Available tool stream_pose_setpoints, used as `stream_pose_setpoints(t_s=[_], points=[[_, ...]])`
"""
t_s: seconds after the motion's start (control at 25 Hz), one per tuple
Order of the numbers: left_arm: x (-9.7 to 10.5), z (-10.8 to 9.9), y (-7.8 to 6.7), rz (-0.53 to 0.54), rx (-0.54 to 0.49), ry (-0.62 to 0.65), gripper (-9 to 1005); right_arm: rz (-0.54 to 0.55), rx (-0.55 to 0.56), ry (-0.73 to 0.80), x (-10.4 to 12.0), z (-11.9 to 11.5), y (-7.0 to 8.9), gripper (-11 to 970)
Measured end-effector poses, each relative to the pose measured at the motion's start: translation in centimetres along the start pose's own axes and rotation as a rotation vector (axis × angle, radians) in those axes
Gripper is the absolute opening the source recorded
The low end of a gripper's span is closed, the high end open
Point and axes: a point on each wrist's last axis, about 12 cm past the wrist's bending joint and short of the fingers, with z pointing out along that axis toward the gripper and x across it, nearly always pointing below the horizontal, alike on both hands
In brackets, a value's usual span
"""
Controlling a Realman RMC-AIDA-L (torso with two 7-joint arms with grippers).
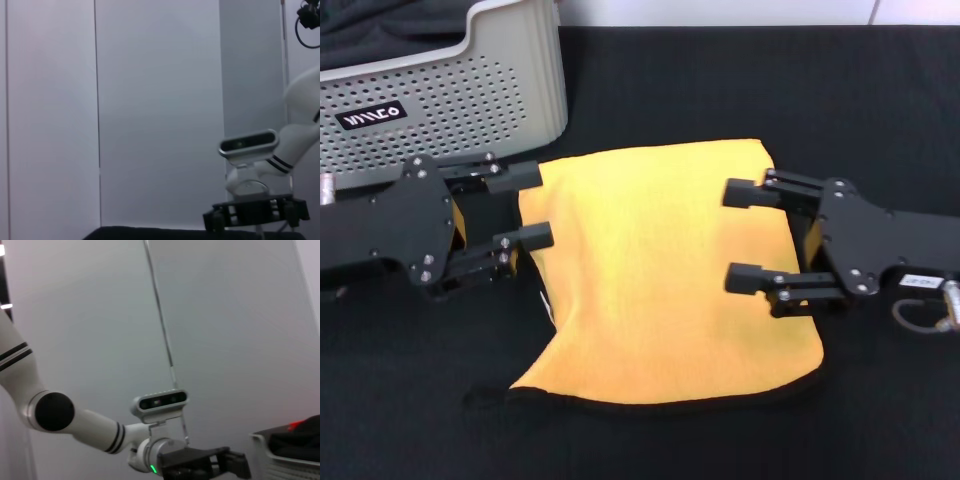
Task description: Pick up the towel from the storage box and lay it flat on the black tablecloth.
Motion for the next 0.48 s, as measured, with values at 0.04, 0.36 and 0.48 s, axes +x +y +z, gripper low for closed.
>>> stream_pose_setpoints(t_s=[0.04,0.36,0.48], points=[[0.0,0.0,-0.1,-0.003,0.005,0.003,519,0.0,-0.009,0.007,-0.1,0.2,-0.1,821],[0.0,-0.1,-0.2,-0.008,0.019,0.005,519,-0.001,-0.063,0.035,-0.5,1.9,-0.7,821],[0.0,-0.2,-0.2,-0.016,0.017,0.006,519,-0.003,-0.067,0.036,-0.6,2.0,-0.8,821]])
